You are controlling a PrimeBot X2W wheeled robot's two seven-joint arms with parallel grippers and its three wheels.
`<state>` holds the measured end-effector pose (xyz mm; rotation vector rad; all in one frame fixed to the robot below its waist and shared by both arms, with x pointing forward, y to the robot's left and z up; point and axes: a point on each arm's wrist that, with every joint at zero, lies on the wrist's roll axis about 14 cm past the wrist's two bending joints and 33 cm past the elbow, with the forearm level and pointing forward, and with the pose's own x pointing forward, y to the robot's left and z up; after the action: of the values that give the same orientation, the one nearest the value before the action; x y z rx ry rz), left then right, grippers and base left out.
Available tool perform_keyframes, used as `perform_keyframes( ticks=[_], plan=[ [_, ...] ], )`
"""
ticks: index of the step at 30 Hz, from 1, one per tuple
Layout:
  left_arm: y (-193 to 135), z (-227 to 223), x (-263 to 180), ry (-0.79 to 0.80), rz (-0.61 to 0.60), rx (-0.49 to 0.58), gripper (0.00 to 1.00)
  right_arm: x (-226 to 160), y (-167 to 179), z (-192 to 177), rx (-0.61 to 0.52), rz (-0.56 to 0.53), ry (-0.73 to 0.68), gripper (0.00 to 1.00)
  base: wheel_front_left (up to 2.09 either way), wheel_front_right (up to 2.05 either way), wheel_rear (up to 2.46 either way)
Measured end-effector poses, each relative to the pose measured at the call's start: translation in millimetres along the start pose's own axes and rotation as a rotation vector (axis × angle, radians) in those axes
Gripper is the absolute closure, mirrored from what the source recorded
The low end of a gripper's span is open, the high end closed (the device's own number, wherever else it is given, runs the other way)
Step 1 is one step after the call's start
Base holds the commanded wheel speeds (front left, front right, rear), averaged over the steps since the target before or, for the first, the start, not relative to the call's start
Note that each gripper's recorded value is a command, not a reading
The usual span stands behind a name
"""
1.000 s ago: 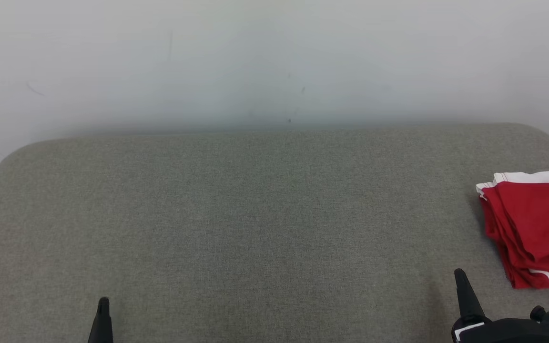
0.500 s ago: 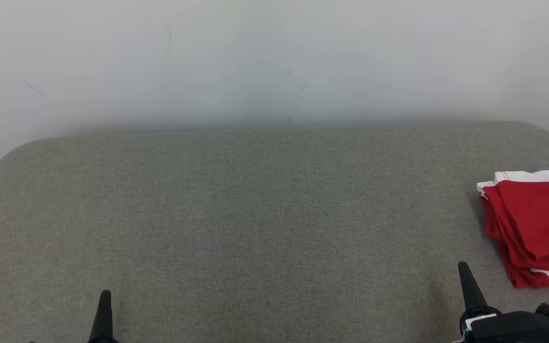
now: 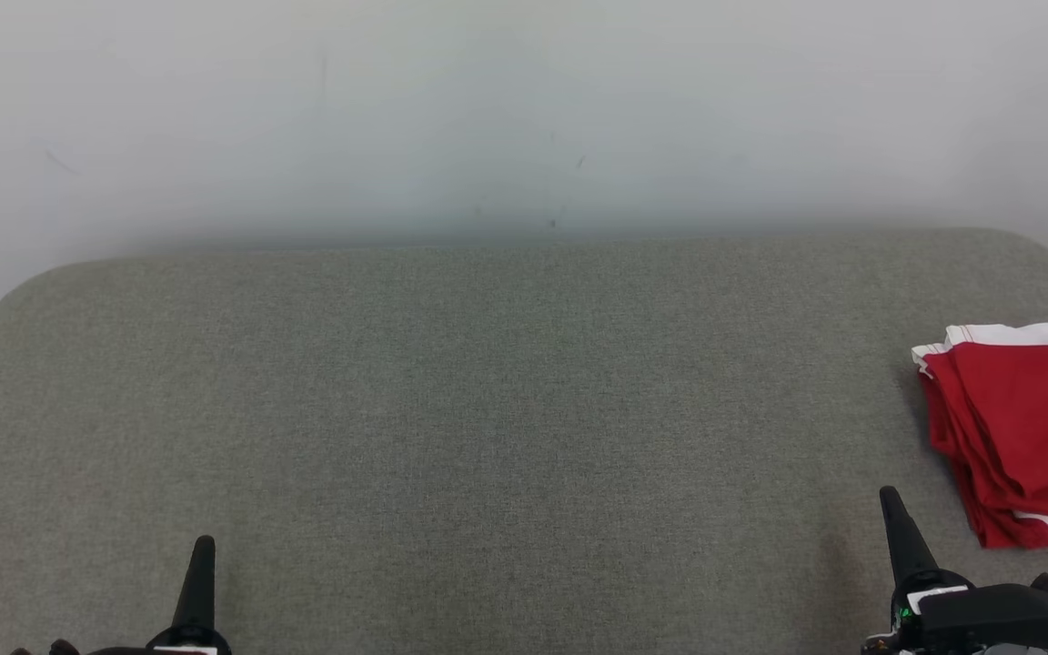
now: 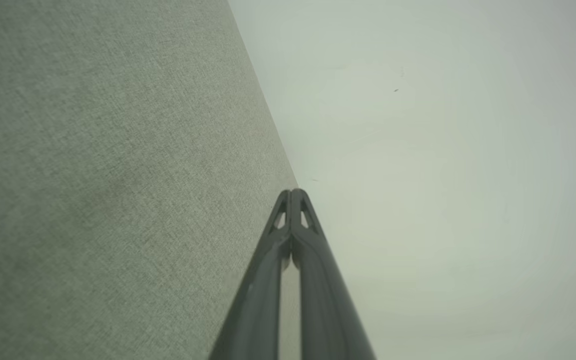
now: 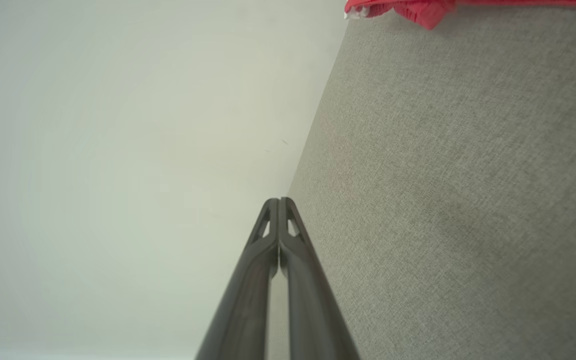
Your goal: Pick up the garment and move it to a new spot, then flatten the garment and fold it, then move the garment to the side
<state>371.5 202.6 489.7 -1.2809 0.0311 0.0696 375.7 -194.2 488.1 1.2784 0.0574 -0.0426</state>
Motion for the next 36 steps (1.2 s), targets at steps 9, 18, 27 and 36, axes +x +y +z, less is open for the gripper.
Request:
perform_keyframes(
  ticks=[9,18,27,36],
  plan=[
    [-2.2,-0.2,2.9,0.006,-0.007,-0.071,1.0,3.5,4.8,3.1,0.072,0.016,-0.004,1.0,0.0,0.0,0.0],
    [-5.0,-0.4,5.9,0.013,-0.017,-0.132,1.0,5.1,6.8,5.1,0.132,0.024,-0.005,1.0,0.0,0.0,0.0],
    [-9.9,-0.3,10.1,0.02,-0.033,-0.195,1.0,7.4,9.7,7.5,0.196,0.036,-0.008,1.0,0.0,0.0,0.0],
    [-13.1,-0.2,12.9,0.026,-0.046,-0.253,1.0,10.2,13.7,10.0,0.254,0.052,-0.009,1.0,0.0,0.0,0.0]
  ],
)
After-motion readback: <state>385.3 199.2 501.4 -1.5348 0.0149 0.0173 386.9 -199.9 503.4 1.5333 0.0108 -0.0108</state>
